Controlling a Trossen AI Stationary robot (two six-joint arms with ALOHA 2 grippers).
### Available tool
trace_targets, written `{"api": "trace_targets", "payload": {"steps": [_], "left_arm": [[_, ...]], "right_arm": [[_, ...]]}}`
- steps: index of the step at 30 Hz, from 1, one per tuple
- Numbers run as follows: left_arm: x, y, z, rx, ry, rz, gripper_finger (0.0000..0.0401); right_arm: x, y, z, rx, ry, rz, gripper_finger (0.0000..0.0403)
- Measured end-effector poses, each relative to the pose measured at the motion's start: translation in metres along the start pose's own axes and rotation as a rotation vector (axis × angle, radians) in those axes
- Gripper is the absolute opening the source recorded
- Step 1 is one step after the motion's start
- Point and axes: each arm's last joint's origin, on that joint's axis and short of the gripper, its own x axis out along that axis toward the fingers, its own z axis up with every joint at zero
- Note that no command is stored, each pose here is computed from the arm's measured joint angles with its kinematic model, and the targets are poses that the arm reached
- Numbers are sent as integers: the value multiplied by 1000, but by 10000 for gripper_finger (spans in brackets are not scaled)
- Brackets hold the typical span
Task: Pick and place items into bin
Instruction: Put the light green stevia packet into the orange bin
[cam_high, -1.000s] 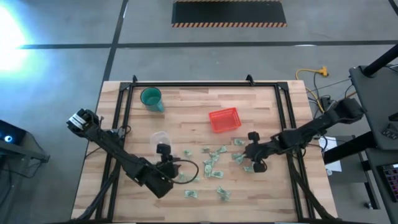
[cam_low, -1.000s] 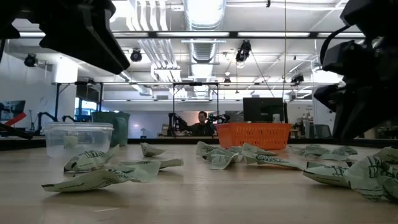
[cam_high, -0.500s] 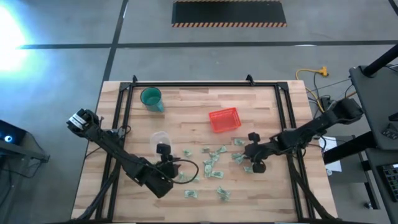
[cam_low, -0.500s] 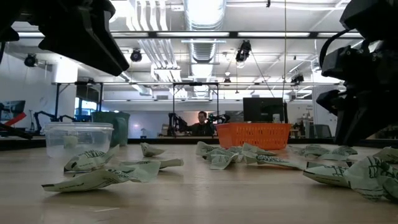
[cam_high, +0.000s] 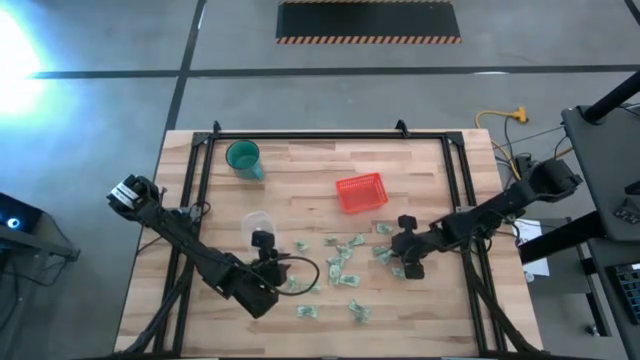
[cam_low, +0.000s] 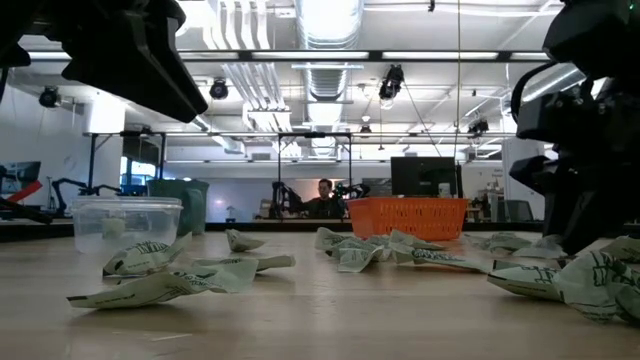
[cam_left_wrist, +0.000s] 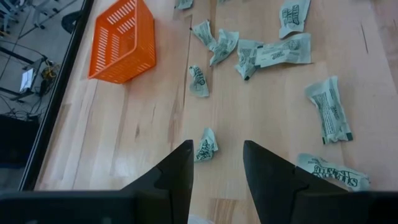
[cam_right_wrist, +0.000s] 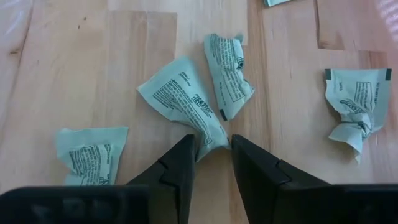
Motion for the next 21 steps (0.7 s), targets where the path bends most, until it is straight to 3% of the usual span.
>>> {"api": "trace_targets", "payload": {"steps": [16, 21], "left_arm": [[0, 0, 0, 0, 0, 0, 123], [0, 0, 0, 0, 0, 0, 123]], "right_arm": [[-2, 0, 2, -39, -13, 3, 16], [-2, 0, 2, -51, -14, 0, 9]]}}
